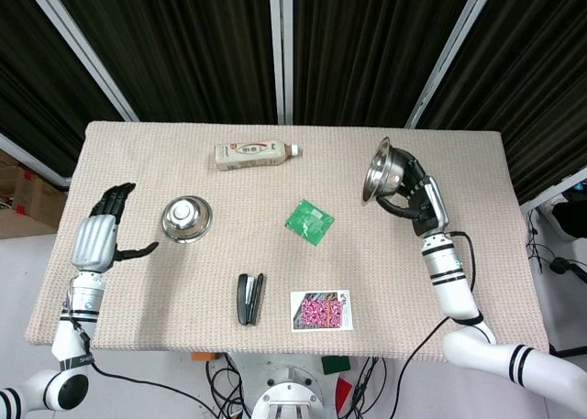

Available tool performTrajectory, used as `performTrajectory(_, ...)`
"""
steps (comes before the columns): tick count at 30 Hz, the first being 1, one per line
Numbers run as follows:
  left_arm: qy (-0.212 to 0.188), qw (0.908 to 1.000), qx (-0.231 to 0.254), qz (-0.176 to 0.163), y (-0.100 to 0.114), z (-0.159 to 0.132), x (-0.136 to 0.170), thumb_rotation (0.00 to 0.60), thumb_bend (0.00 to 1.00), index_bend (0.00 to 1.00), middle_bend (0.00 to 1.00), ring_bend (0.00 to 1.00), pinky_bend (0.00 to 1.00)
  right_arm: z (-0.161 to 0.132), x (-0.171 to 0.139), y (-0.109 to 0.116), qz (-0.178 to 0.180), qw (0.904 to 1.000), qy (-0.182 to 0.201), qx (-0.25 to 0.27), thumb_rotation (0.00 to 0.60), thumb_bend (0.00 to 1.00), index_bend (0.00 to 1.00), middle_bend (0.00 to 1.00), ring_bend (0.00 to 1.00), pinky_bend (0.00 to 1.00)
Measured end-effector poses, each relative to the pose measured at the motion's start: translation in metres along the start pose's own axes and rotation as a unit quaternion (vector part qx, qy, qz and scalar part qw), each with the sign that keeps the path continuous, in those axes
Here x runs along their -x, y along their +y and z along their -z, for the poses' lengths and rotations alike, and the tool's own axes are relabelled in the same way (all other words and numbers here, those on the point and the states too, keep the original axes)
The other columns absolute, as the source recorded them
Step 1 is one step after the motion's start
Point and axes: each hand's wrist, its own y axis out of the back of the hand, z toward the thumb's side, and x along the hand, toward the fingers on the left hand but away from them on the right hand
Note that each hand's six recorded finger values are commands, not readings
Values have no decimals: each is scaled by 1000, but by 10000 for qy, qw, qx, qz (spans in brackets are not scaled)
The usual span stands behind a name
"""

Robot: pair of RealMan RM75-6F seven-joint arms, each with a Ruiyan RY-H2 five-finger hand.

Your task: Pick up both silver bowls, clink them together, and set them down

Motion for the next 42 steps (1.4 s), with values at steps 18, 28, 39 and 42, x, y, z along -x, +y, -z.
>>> performTrajectory(18,-24,9946,-36,1042,-37,-1,-53,562,63,38,76,32,171,-26,-16,-1,-412,9971,395,508,600,176,632,492,477,590)
performTrajectory(28,-37,9832,-226,1811,-75,-11,-96,578,75,36,68,32,177,-26,-17,5,-338,9982,321,372,600,176,632,492,476,591)
performTrajectory(39,-55,9713,-621,2297,-93,-10,-104,600,89,45,78,32,178,-20,-18,9,-295,9987,249,335,600,176,632,492,474,591)
performTrajectory(42,-1,9695,-645,2366,-95,-9,-106,600,108,102,119,57,202,-19,-18,10,-282,9988,244,327,600,176,632,492,474,591)
